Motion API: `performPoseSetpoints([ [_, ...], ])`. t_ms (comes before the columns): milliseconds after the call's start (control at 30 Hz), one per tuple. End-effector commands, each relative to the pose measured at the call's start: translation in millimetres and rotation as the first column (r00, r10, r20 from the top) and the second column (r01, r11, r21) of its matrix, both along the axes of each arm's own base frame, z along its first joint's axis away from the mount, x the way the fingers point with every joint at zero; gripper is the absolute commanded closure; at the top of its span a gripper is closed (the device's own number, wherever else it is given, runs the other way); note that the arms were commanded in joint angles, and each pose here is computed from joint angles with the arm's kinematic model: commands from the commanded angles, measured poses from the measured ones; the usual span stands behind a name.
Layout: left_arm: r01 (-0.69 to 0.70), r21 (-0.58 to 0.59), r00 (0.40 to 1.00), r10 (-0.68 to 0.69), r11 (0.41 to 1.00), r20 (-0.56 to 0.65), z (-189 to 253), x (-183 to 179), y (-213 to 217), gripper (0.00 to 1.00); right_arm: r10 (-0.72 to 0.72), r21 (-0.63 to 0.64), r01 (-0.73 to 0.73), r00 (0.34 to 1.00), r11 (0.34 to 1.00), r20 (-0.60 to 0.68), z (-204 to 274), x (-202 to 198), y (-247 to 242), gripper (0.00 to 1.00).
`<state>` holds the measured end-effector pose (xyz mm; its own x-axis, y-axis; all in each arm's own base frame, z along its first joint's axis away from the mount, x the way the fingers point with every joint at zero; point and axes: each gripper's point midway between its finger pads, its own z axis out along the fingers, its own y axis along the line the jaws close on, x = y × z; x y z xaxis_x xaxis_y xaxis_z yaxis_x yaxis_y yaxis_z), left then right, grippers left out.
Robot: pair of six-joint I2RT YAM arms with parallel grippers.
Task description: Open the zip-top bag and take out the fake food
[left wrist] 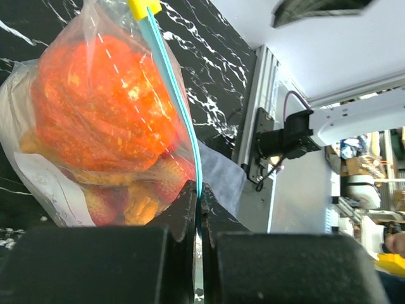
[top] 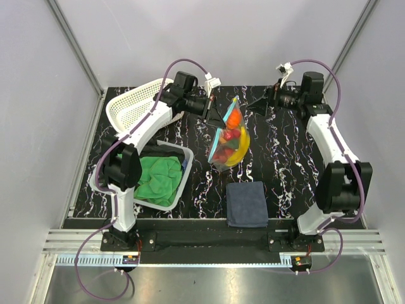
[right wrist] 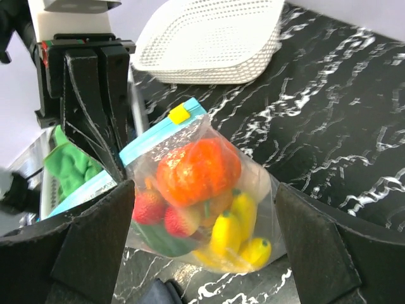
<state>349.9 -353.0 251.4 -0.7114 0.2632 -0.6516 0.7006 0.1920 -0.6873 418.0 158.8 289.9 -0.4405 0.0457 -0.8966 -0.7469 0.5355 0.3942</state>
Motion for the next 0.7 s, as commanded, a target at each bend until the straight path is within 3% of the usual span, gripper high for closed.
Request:
performPoseSetpoints([
  [0, 0.078, -0.104, 0.995, -0.071, 0.991, 0.068, 50, -26, -4, 1.0, 0.208, 0.04, -0.214, 0.971, 0.976, 0.12, 12, -7, 9, 0.0],
  [533, 0.159, -0.125, 0.987, -0.156, 0.979, 0.029, 53, -53, -21, 1.0, 0.388, 0.132, -0.396, 0.918, 0.909, 0.085, -9, -10, 18, 0.09],
  [633, 0.159, -0.125, 0.987, -0.157, 0.979, 0.026, 53, -53, -22, 1.0, 0.402, 0.151, -0.412, 0.911, 0.899, 0.093, -6, -11, 19, 0.14],
  [667, 0.159, -0.125, 0.987, -0.157, 0.979, 0.026, 53, -53, -22, 1.0, 0.411, 0.127, -0.433, 0.897, 0.893, 0.164, 1, -9, 20, 0.18],
])
